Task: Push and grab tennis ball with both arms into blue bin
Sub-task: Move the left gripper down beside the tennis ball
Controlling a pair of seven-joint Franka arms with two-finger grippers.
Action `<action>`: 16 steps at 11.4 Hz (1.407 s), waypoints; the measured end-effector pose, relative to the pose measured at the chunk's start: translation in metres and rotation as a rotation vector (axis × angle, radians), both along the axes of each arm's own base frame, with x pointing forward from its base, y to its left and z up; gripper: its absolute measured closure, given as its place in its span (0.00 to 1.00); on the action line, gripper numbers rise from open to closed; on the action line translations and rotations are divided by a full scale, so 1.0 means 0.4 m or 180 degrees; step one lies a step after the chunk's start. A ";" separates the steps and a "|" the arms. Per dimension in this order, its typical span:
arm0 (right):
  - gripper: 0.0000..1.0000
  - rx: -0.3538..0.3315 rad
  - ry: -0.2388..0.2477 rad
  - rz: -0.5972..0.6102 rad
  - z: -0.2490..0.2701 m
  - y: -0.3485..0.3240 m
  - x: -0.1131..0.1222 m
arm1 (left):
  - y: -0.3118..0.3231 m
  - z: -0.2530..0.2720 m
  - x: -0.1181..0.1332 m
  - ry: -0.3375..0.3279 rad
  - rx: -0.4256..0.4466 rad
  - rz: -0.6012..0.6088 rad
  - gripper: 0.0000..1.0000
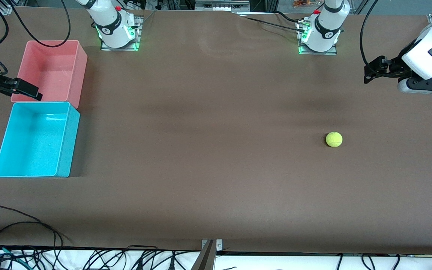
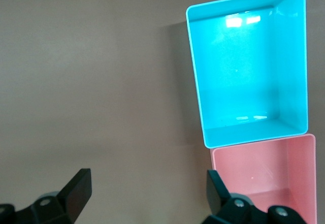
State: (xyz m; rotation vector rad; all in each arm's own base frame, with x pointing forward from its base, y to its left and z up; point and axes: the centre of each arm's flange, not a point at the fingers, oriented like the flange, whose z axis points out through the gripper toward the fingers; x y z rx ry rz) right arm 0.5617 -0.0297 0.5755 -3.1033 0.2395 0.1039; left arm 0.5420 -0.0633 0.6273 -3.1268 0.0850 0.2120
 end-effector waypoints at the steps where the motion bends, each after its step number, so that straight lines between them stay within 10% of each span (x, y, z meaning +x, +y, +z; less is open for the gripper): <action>1: 0.00 0.0000 0.0000 0.0001 0.000 0.000 0.000 | -0.001 -0.027 0.005 0.0011 0.0002 0.0000 0.00; 16: 0.00 0.0004 0.0027 0.0032 -0.002 0.001 -0.002 | 0.058 -0.407 0.042 -0.0094 0.0166 0.0017 0.00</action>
